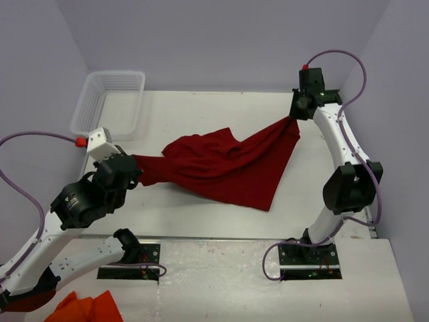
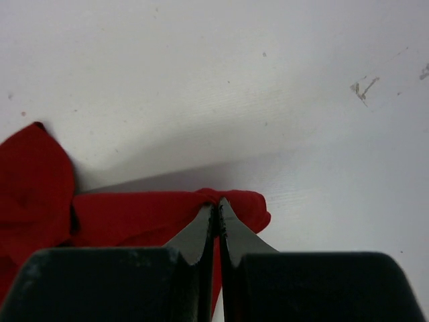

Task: Fold and stack the t-shirts
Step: Flatten out the tshirt

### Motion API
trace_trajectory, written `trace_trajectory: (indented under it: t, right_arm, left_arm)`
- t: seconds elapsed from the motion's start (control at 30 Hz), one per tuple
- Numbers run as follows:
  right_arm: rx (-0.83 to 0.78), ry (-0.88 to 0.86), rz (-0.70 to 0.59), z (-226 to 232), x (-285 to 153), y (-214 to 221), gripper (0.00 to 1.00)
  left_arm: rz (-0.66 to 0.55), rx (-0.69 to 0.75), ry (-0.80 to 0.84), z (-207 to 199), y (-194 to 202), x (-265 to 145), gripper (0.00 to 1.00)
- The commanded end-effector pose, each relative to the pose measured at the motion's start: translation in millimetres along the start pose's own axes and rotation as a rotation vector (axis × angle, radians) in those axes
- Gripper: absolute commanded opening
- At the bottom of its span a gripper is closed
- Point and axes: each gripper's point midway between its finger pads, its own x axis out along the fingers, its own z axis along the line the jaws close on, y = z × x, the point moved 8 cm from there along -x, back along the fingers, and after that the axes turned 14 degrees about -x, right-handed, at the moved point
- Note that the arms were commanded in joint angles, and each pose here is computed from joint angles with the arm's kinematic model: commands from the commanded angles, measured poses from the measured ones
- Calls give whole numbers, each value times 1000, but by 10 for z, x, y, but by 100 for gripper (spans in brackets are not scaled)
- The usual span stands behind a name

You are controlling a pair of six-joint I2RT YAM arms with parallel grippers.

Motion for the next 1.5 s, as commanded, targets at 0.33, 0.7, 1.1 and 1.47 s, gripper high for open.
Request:
trace_trajectory:
  t: [0.33, 0.7, 1.1, 1.47]
  right_arm:
    - [-54, -69, -506, 24, -1708, -368, 0]
    - [-95, -381, -993, -162, -3777, 99, 0]
    - [44, -88, -995, -604, -4067, 135, 0]
    - [125, 268, -884, -846, -3759, 113, 0]
  left_arm:
    - [-195, 5, 551, -802, -851, -454, 0]
    - [-286, -28, 1280, -887, -1482, -1537, 0]
    - [-440, -232, 528, -408, -1955, -1223, 0]
    - [-533, -160, 17, -161, -1757, -822, 0]
